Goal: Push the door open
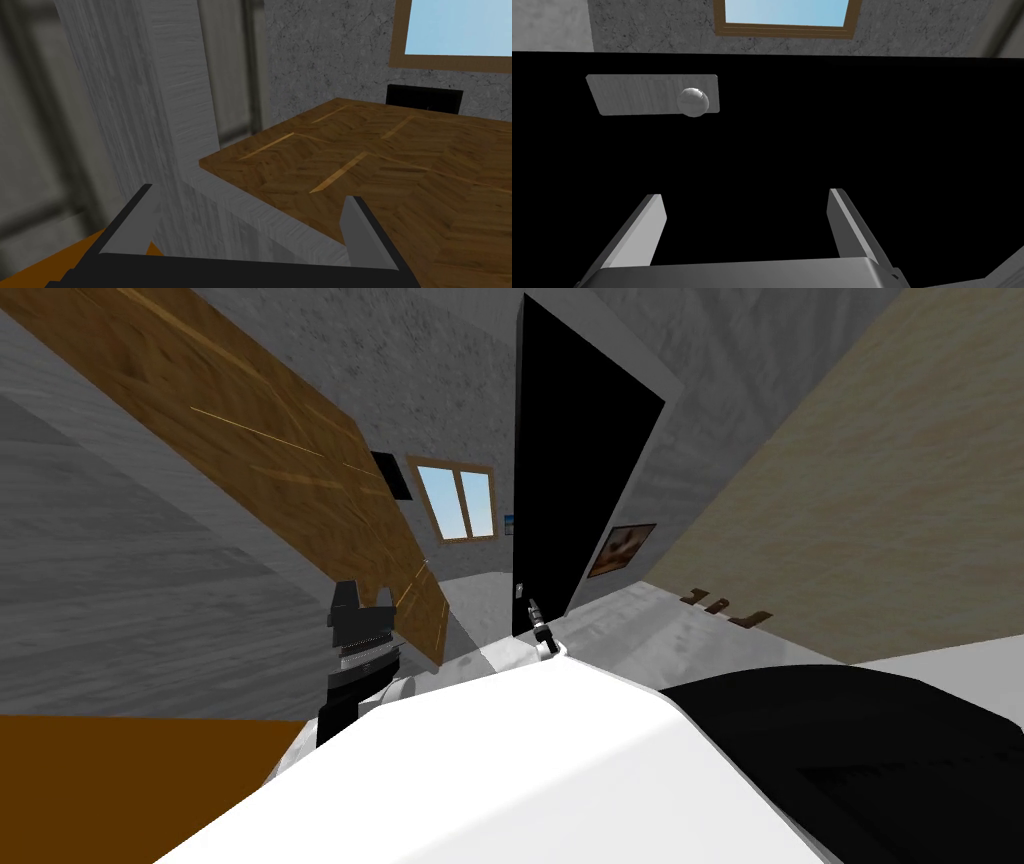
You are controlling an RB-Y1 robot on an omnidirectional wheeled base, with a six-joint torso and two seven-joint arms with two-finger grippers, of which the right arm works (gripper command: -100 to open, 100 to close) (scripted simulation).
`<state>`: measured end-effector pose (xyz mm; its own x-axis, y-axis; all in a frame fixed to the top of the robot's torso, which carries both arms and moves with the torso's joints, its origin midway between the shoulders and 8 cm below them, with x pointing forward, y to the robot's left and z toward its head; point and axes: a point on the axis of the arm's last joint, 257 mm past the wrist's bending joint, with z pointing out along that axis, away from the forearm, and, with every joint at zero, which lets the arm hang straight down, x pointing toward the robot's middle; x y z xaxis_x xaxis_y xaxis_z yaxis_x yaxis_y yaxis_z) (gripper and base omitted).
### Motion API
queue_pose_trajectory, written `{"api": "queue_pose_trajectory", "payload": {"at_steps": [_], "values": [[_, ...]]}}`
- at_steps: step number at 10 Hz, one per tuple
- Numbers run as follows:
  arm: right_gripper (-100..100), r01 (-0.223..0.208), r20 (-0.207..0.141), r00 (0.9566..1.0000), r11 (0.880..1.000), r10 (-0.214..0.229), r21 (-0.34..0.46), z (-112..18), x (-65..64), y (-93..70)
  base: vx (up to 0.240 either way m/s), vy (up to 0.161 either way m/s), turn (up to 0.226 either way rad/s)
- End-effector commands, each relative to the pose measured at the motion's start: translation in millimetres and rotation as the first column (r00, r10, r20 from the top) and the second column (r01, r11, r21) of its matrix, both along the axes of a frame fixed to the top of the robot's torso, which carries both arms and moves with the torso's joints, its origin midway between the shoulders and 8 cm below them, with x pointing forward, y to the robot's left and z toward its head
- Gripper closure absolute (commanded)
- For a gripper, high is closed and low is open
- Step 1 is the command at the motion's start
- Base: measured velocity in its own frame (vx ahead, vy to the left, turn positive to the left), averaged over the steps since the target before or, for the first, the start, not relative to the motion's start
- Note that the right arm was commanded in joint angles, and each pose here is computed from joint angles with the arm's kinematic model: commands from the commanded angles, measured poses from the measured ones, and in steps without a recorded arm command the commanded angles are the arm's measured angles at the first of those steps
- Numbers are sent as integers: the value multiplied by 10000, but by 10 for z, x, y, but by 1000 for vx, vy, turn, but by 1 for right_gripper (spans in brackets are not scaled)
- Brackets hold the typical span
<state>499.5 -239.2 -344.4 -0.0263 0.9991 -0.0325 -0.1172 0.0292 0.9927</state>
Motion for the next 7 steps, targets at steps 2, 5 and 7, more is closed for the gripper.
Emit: {"api": "queue_pose_trajectory", "payload": {"at_steps": [2, 5, 7], "values": [[-100, -113, -380, 9992, 9999, 116, 60, -154, 5, 96, 70, -145, 117], [-100, -185, -593, 9981, 9998, 191, 110, -242, 6, 156, 39, -116, 97], [-100, -234, -734, 9970, 9996, 244, 143, -299, 4, 197, 16, -28, 55]]}}
